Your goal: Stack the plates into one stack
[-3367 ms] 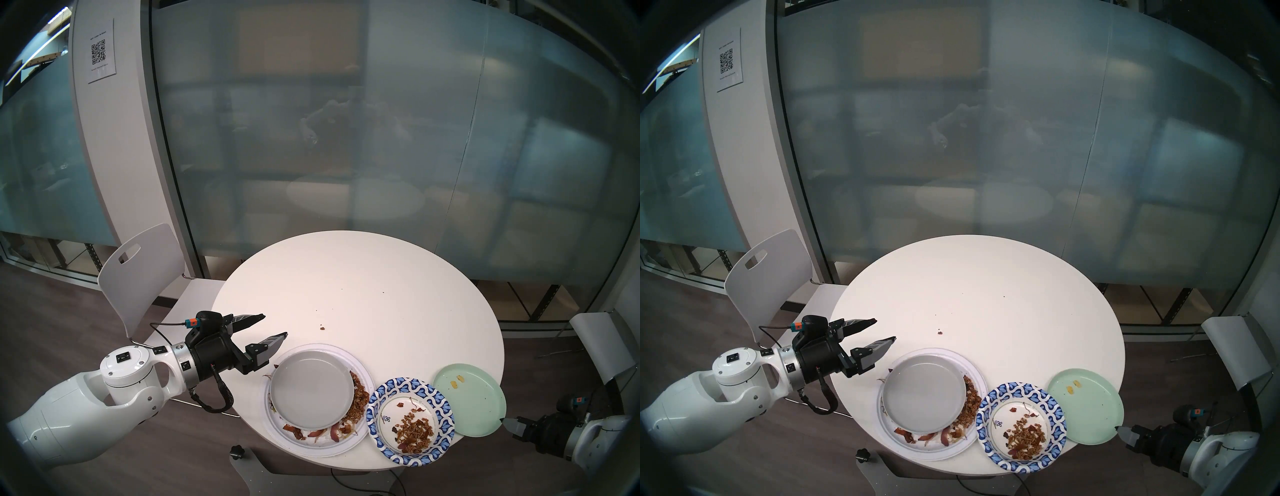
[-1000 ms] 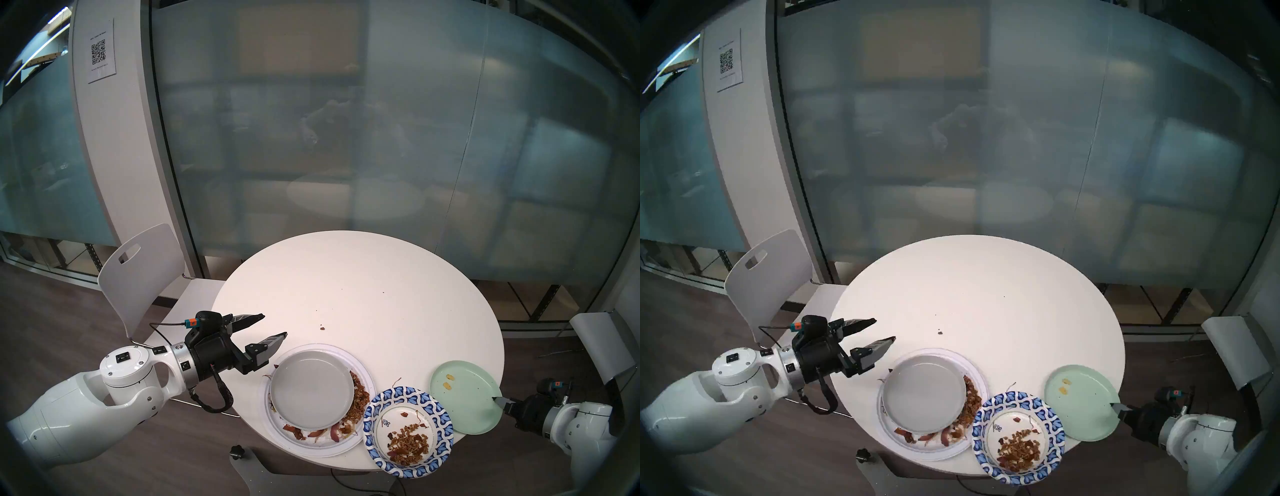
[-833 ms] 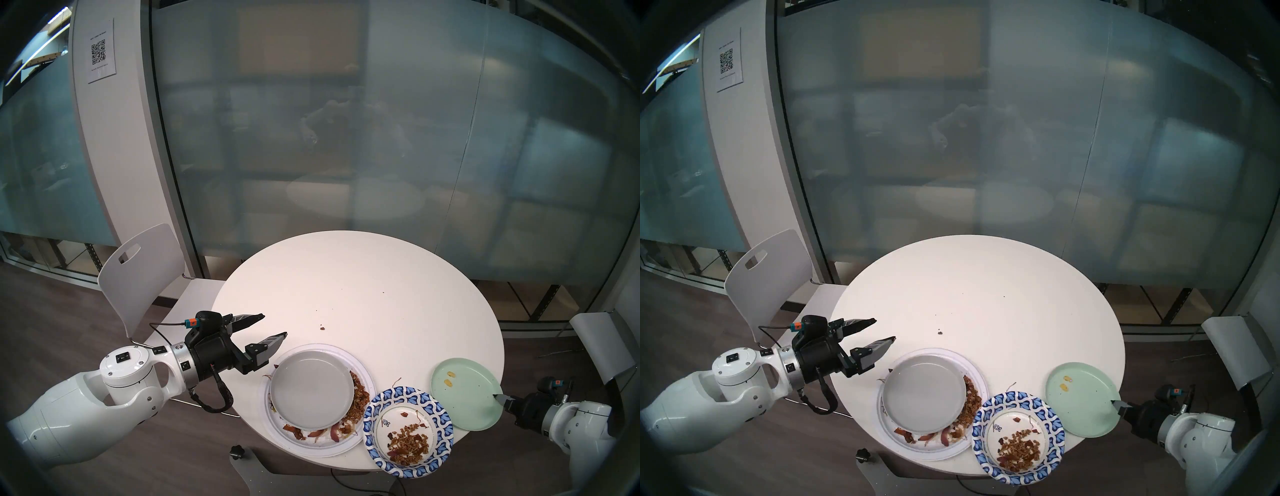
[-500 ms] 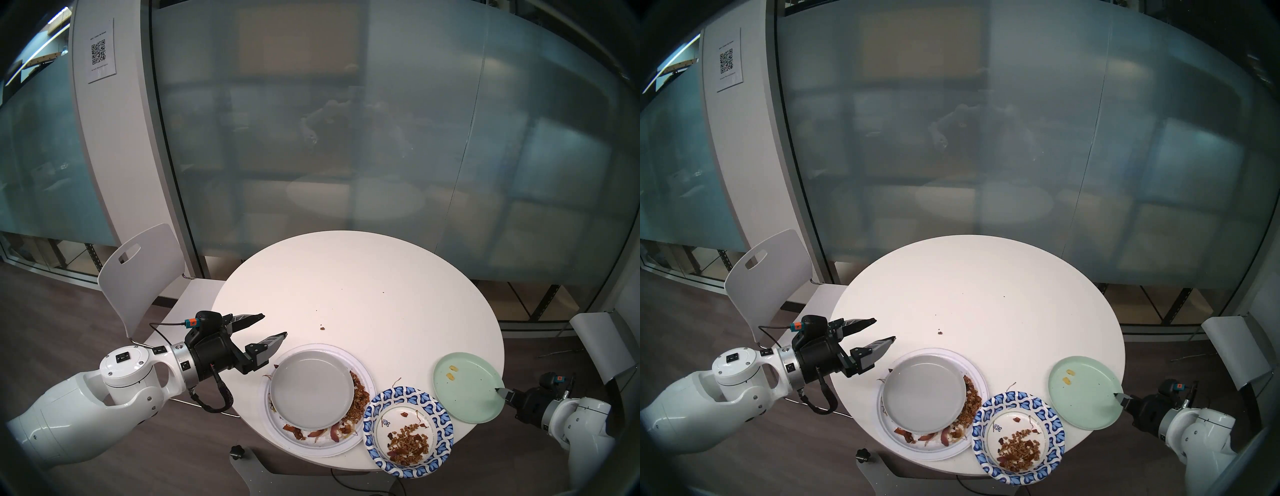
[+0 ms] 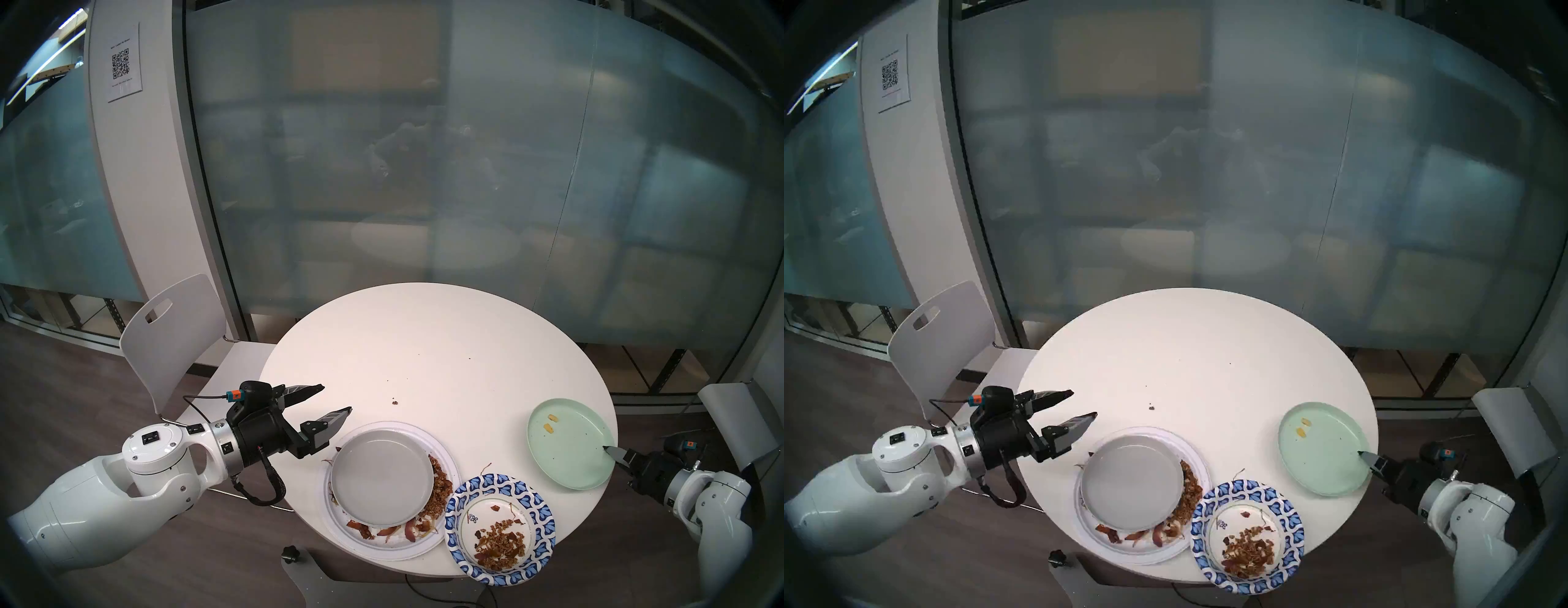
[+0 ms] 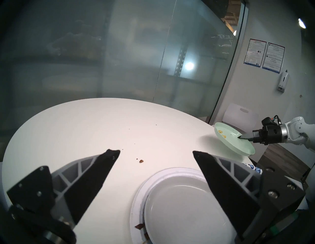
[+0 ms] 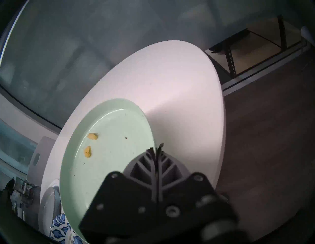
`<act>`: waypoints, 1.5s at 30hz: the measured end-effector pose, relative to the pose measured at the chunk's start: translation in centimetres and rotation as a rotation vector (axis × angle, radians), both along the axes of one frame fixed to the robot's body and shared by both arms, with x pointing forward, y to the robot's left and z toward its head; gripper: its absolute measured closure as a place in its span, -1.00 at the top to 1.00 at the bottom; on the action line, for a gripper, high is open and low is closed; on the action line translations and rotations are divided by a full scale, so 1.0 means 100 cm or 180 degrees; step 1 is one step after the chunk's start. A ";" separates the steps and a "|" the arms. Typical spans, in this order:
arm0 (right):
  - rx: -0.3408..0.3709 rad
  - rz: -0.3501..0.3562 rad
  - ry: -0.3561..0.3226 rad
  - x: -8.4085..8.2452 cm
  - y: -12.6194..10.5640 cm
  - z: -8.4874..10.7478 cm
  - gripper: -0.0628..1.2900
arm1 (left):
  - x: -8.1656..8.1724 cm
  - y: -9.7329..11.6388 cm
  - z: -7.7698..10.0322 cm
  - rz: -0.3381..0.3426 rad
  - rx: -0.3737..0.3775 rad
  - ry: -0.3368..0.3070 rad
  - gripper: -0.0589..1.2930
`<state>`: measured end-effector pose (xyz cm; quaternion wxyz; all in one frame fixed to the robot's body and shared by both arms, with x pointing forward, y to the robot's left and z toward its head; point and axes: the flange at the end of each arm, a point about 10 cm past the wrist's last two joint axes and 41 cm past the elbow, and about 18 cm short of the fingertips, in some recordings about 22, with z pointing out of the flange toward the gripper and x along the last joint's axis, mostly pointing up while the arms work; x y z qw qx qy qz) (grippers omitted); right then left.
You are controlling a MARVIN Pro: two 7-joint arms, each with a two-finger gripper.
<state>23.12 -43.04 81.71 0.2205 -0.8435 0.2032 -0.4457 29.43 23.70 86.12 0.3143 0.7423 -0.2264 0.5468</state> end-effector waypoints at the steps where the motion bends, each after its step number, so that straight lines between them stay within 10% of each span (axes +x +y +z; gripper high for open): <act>1: 0.0018 0.0073 -0.0017 0.005 0.006 0.002 -0.95 | 0.000 0.000 0.000 0.0000 0.0000 0.0000 0.89; 22: -0.0126 0.1326 0.0043 0.061 0.109 0.024 -0.95 | 0.000 -0.001 0.000 -0.0006 -0.0003 0.0002 0.89; 45: -0.0158 0.1862 -0.0101 0.090 0.205 0.020 -0.95 | 0.000 -0.001 0.000 -0.0013 -0.0007 0.0004 0.89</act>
